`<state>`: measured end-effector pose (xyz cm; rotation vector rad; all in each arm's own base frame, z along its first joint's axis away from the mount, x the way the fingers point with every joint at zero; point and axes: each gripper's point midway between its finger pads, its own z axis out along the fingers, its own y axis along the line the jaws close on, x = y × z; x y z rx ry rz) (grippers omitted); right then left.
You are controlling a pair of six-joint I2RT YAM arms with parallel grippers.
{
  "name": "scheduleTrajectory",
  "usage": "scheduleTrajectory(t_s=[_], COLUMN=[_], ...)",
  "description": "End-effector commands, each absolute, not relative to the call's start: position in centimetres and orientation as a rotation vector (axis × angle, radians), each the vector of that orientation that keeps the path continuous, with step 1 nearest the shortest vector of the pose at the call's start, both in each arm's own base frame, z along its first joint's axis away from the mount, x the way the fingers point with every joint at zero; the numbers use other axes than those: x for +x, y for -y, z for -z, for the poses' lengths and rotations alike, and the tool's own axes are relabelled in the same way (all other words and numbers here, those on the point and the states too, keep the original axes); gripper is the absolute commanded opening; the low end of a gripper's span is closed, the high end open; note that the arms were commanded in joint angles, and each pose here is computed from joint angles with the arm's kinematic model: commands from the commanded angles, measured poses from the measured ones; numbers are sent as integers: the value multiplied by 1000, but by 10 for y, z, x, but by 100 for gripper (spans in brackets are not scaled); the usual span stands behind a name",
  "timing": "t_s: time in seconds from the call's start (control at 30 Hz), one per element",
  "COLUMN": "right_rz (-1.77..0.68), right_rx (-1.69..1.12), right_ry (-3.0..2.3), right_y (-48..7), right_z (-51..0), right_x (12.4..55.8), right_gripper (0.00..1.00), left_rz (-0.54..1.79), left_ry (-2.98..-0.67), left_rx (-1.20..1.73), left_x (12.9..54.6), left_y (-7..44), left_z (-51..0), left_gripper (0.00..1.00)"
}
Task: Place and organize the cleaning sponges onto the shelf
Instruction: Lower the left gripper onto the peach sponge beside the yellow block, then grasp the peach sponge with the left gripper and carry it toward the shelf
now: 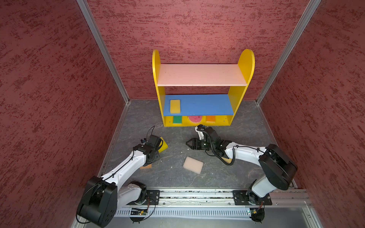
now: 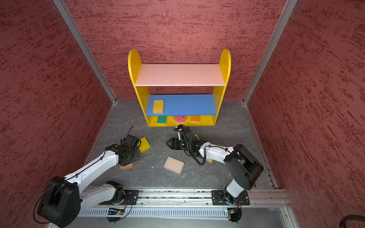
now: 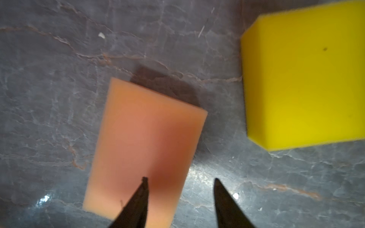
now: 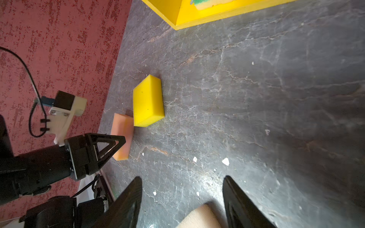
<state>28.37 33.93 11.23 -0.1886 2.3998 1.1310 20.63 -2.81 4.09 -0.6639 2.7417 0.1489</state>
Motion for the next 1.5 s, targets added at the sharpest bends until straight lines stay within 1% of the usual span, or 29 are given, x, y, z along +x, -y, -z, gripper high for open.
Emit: scheduleTrajectory(t_s=[0.0,0.03,0.1,0.13,0.17,0.2,0.27,0.33,0.37,0.57,0.67,0.73,1.0,1.07,1.13,1.3,1.33,1.4,1.47], right_rz=[-1157,-1157,-1157,-1159,-1161,-1161,-1158,-1150,-1144,-1127,-1116,-1098,-1047,-1055,-1045,-1028,-1028,-1030,-1018], right_rx=[-198,-200,-200,-200,-202,-202,-204,-205,-205,-196,-179,-164,-135,-140,-140,-136,-138,-142,-138], right_ry=[-2357,-2356,-2352,-2349,-2349,-2350,-2352,-2355,-2358,-2338,-2323,-2318,-2313,-2297,-2285,-2281,-2293,-2311,-2326], right_y=[-341,-341,-341,-341,-341,-341,-341,-340,-339,-338,-335,-332,-320,-321,-321,-323,-324,-326,-326], right_z=[-126,-126,-127,-128,-128,-128,-127,-127,-126,-132,-137,-138,-146,-152,-154,-157,-153,-147,-141], right_x=[283,283,284,284,283,283,283,283,283,287,289,290,289,289,291,295,296,295,296], right_gripper=[66,66,66,66,66,66,66,66,66,66,66,66,66,64,62,61,61,61,61], left_rz=[-72,-59,-42,-33,-19,0,41,100,148,365,451,487,542,525,514,465,457,469,517], left_ry=[-2719,-2724,-2742,-2755,-2770,-2780,-2783,-2776,-2764,-2635,-2586,-2574,-2607,-2621,-2641,-2724,-2743,-2775,-2790], left_rx=[-645,-647,-648,-643,-633,-622,-597,-583,-567,-467,-424,-410,-329,-311,-289,-246,-239,-248,-263], left_x=[217,217,217,216,215,215,216,217,220,244,258,267,297,305,312,327,329,332,333], left_y=[40,42,46,48,52,56,65,76,85,124,141,150,192,198,204,218,220,225,230], left_z=[-41,-40,-35,-33,-31,-30,-35,-47,-56,-122,-142,-145,-130,-124,-114,-80,-71,-58,-49], left_gripper=[39,40,47,46,39,28,12,3,0,0,0,0,0,0,0,0,1,12,21])
